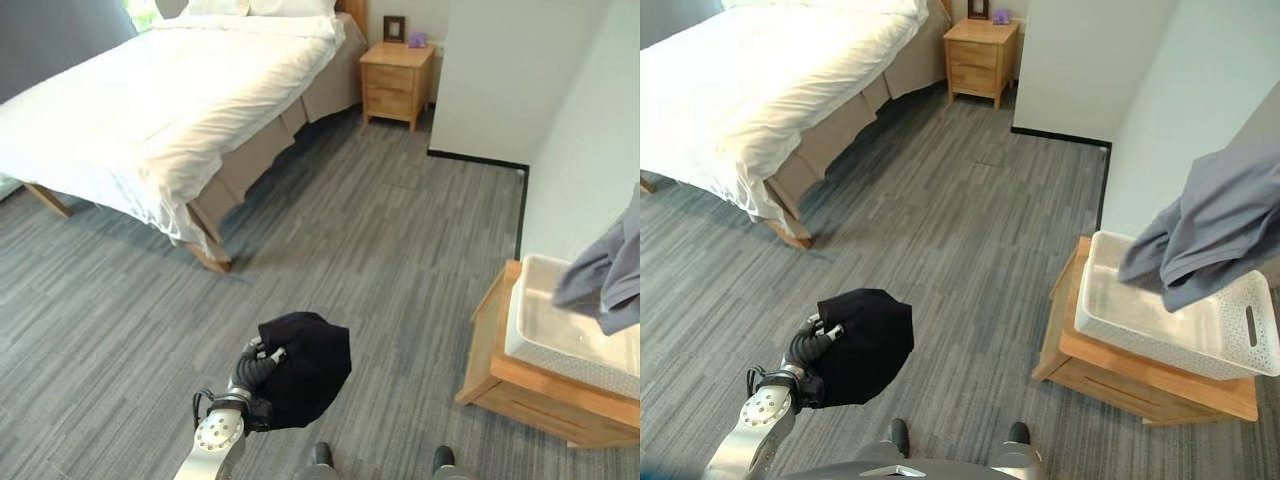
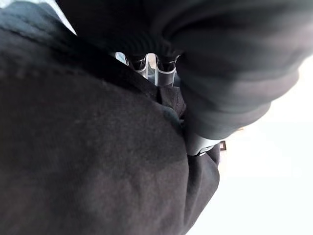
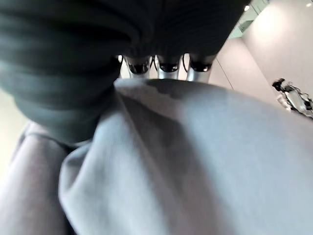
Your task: Pick up bed clothes into laundry basket.
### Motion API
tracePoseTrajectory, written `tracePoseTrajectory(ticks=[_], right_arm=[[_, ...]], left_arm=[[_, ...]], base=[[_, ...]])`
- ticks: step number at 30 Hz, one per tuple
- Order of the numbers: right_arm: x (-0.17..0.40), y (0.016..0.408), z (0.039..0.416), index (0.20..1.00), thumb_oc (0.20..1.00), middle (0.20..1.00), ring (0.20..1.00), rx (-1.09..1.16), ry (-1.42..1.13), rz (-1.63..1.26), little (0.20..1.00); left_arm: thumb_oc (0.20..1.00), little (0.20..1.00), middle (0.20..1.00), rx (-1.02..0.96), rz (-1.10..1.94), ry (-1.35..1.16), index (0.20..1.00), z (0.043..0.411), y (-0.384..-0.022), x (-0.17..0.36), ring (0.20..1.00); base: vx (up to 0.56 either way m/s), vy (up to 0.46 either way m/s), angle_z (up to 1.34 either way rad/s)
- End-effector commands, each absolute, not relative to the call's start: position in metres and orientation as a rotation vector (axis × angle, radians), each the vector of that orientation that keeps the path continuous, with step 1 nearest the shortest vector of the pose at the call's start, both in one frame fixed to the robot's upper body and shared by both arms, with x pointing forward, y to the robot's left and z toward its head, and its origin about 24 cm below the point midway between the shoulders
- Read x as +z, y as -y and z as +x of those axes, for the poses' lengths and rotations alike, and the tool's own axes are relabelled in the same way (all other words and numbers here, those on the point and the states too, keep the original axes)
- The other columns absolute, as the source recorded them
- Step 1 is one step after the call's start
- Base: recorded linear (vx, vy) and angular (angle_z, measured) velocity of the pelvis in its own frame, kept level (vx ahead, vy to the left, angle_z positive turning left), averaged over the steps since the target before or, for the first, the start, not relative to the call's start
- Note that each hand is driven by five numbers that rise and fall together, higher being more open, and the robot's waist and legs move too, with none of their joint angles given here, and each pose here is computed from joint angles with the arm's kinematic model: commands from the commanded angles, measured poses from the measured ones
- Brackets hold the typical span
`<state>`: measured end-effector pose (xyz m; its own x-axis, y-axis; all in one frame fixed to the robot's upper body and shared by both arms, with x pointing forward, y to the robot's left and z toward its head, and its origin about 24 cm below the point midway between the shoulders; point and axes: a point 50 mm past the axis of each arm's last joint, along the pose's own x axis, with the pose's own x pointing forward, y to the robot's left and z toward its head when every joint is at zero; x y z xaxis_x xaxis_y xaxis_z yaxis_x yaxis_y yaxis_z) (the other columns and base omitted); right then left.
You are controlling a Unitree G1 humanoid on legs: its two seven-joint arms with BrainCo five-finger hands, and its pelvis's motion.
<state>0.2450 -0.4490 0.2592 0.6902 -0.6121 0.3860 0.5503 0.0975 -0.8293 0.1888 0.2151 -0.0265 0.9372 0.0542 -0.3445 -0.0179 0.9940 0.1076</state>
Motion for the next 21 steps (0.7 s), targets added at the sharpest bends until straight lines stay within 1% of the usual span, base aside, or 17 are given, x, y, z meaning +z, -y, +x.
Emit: tracePoseTrajectory(ticks=[1,6,8,9,10,11,15,19,21], right_arm=[[0.311,0.440,0.241,0.200,0.200,0.200,0.200,-0.950,0.124,-1.218,0.200],[0.296,0.437,0.248,0.200,0.200,0.200,0.200,-0.915,0.108,-1.212,0.200],[0.273,0.440,0.252,0.200,0.200,0.200,0.200,-0.884,0.043,-1.180,0.200],[0.266,0.441,0.253,0.288,0.288,0.288,0.288,-0.878,0.019,-1.170,0.288],[0.259,0.444,0.253,0.498,0.498,0.498,0.498,-0.873,-0.014,-1.167,0.498],[0.243,0.447,0.254,1.000,1.000,1.000,1.000,-0.865,-0.065,-1.138,1.000],[0.226,0.446,0.256,1.000,1.000,1.000,1.000,-0.844,-0.092,-1.080,1.000],[0.225,0.442,0.257,1.000,1.000,1.000,1.000,-0.846,-0.053,-1.059,1.000],[0.236,0.417,0.272,1.000,1.000,1.000,1.000,-0.782,0.069,-1.080,1.000]], left_arm=[[0.200,0.200,0.200,-0.013,0.092,-0.166,0.200,0.215,-0.211,0.010,0.200],[0.200,0.200,0.200,-0.044,0.082,-0.170,0.200,0.213,-0.204,0.009,0.200],[0.200,0.200,0.200,-0.060,0.079,-0.171,0.200,0.213,-0.201,0.008,0.200],[0.200,0.200,0.200,-0.063,0.079,-0.171,0.200,0.213,-0.201,0.008,0.200],[0.200,0.200,0.200,-0.068,0.077,-0.171,0.200,0.213,-0.200,0.008,0.200],[0.200,0.200,0.200,-0.074,0.073,-0.167,0.200,0.215,-0.198,0.009,0.200],[0.200,0.200,0.200,-0.094,0.064,-0.171,0.200,0.216,-0.195,0.008,0.200],[0.200,0.200,0.200,-0.118,0.060,-0.158,0.200,0.222,-0.189,0.010,0.200],[0.200,0.200,0.200,-0.126,0.075,-0.128,0.200,0.227,-0.183,0.015,0.200]], base=[[0.03,-0.031,-0.02],[0.01,-0.014,0.00],[0.00,0.000,0.00],[-0.03,-0.011,0.01],[-0.05,-0.010,0.04],[-0.04,-0.010,0.04],[-0.02,-0.053,0.03],[-0.01,-0.072,0.02],[0.03,-0.027,-0.09]])
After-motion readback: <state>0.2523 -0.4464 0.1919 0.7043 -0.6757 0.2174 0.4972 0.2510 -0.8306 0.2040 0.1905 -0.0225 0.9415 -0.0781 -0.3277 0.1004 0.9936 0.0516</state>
